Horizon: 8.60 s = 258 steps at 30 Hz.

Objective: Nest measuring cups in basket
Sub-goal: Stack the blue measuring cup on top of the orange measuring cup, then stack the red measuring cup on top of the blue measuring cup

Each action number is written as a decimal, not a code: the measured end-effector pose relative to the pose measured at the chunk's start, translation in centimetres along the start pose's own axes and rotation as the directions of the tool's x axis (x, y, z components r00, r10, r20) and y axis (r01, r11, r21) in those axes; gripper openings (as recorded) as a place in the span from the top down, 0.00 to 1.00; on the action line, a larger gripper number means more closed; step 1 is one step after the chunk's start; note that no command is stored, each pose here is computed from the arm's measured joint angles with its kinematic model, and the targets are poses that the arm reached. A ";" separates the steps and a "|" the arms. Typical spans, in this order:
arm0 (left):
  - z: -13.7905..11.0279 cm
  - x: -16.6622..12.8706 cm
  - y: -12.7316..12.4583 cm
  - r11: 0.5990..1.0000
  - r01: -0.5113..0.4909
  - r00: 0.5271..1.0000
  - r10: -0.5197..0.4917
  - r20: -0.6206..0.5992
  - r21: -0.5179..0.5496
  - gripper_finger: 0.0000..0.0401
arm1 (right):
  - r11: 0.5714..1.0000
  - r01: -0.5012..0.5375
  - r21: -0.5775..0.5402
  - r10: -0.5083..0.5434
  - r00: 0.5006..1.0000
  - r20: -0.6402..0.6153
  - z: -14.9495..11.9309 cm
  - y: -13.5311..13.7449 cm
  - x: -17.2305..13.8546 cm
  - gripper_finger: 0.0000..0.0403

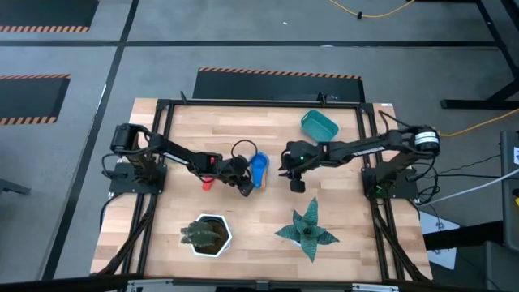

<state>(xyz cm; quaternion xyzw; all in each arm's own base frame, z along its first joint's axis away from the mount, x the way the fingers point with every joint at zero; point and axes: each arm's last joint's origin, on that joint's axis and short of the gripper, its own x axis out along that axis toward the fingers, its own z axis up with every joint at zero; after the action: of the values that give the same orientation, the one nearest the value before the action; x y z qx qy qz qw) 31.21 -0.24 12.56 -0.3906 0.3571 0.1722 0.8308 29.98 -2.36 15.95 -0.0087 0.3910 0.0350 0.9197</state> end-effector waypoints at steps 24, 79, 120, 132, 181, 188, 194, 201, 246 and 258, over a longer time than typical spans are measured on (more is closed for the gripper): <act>0.7 0.0 -0.6 0.995 0.064 0.995 -0.059 0.077 -0.075 0.75 | 0.989 -0.140 -0.035 0.144 0.980 0.140 0.3 -0.1 4.0 0.74; 2.3 -11.0 3.9 0.929 -0.364 0.931 0.360 -0.056 -0.071 0.75 | 0.988 -0.154 -0.024 0.156 0.982 0.106 0.1 -0.1 3.9 0.74; 0.9 -6.5 5.1 0.876 -0.483 0.864 0.472 -0.176 -0.020 0.83 | 0.988 -0.154 -0.025 0.156 0.982 0.106 0.1 -0.1 3.9 0.74; 1.6 -6.2 4.3 0.918 -0.390 0.916 0.379 -0.131 -0.071 0.97 | 0.999 -0.002 -0.053 0.008 0.994 0.106 1.5 -1.0 -0.9 0.74; 5.2 -6.3 -4.8 0.867 0.305 0.887 -0.108 0.449 -0.394 0.97 | 0.989 0.138 -0.048 -0.133 0.985 0.108 1.4 -3.1 -1.3 0.74; 5.1 -4.9 -4.0 0.875 0.264 0.899 -0.071 0.432 -0.406 0.97 | 0.989 0.139 -0.049 -0.133 0.985 0.113 1.4 -3.1 -1.3 0.74; 5.4 -4.9 -3.5 0.875 0.242 0.902 -0.044 0.430 -0.418 0.97 | 0.989 0.139 -0.049 -0.133 0.985 0.113 1.4 -3.1 -1.3 0.74; 5.2 -4.4 -3.1 0.870 0.211 0.916 -0.017 0.401 -0.446 0.97 | 0.989 0.139 -0.049 -0.133 0.985 0.112 1.4 -3.1 -1.3 0.74; 5.1 -4.4 -3.1 0.894 0.195 0.930 -0.038 0.366 -0.403 0.77 | 0.989 0.139 -0.048 -0.133 0.985 0.112 1.4 -3.1 -1.3 0.74; 5.2 -4.4 -3.0 0.980 0.092 0.922 -0.017 0.387 -0.174 0.78 | 0.996 0.052 -0.069 -0.038 0.982 0.187 2.0 -2.9 -1.4 0.74</act>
<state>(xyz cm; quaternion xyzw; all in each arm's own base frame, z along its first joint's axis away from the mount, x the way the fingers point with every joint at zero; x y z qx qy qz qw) 32.26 1.80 19.65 -0.4363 0.1587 0.2552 0.8481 30.69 -5.22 18.31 -0.0481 0.3019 0.0293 0.9517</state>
